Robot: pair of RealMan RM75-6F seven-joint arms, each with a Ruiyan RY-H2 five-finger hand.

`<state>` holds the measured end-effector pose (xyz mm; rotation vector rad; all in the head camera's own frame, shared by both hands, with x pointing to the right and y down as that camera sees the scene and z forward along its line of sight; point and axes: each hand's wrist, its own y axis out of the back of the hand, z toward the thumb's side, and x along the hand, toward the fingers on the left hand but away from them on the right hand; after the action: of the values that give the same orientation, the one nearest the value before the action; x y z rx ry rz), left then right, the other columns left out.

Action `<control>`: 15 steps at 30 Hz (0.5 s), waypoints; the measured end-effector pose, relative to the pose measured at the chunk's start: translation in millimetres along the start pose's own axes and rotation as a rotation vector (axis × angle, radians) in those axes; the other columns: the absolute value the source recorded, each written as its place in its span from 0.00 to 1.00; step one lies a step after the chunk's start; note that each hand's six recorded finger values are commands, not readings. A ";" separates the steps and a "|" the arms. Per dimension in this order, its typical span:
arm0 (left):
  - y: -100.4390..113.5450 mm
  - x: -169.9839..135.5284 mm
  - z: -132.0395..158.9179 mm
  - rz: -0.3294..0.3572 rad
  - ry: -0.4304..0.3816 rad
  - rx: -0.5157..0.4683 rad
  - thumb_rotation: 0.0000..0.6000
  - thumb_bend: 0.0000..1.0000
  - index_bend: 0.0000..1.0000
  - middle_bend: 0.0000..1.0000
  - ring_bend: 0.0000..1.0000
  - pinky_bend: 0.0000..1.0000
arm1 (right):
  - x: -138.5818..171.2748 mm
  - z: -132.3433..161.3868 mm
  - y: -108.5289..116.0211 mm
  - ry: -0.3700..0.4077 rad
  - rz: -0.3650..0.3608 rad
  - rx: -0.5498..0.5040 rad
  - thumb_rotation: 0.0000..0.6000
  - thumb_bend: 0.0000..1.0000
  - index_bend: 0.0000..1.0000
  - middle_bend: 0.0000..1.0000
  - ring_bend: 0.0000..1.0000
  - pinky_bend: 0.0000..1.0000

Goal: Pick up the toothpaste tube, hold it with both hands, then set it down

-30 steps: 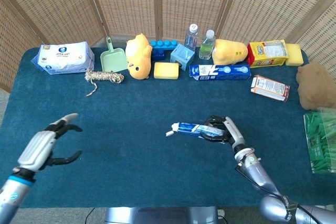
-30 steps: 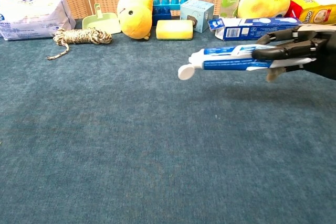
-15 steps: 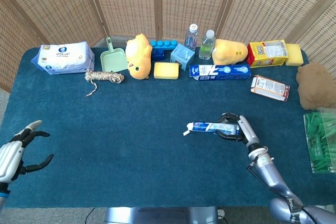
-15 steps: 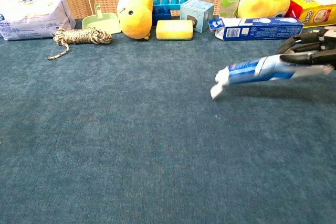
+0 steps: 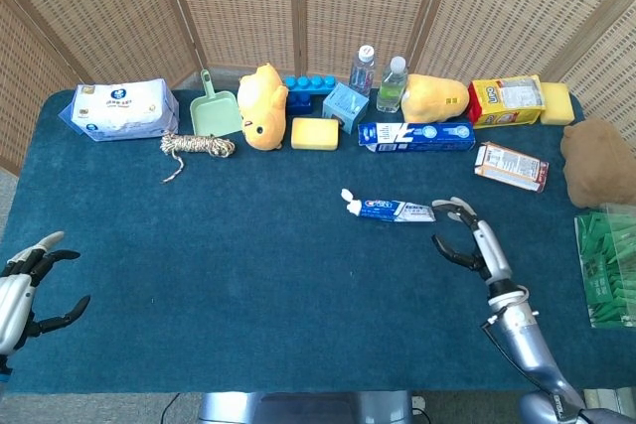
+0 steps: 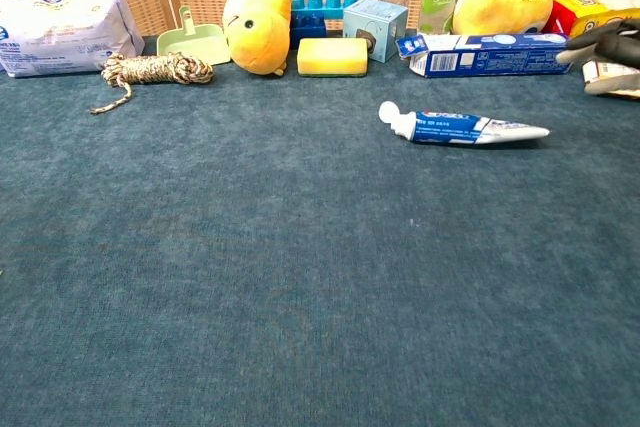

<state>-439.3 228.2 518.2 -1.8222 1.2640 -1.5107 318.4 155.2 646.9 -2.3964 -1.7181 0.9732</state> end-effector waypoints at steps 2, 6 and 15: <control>-1.4 -3.0 -3.4 0.003 0.006 0.022 0.83 0.24 0.25 0.13 0.12 0.10 | 3.8 2.0 2.6 0.014 -0.014 0.028 0.97 0.33 0.31 0.25 0.07 0.17; -3.6 -7.3 -10.0 0.010 0.018 0.066 0.83 0.24 0.25 0.13 0.12 0.10 | 14.1 6.0 8.1 0.043 -0.045 0.149 1.00 0.32 0.33 0.25 0.07 0.17; -9.3 -20.3 -24.2 0.021 0.044 0.164 0.83 0.24 0.22 0.12 0.11 0.09 | 39.1 11.0 17.6 0.053 -0.107 0.596 1.00 0.29 0.34 0.26 0.07 0.17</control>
<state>-458.1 254.9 522.4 -1.6748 1.1400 -1.6013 335.2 178.6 613.3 -1.9090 -1.2800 1.1838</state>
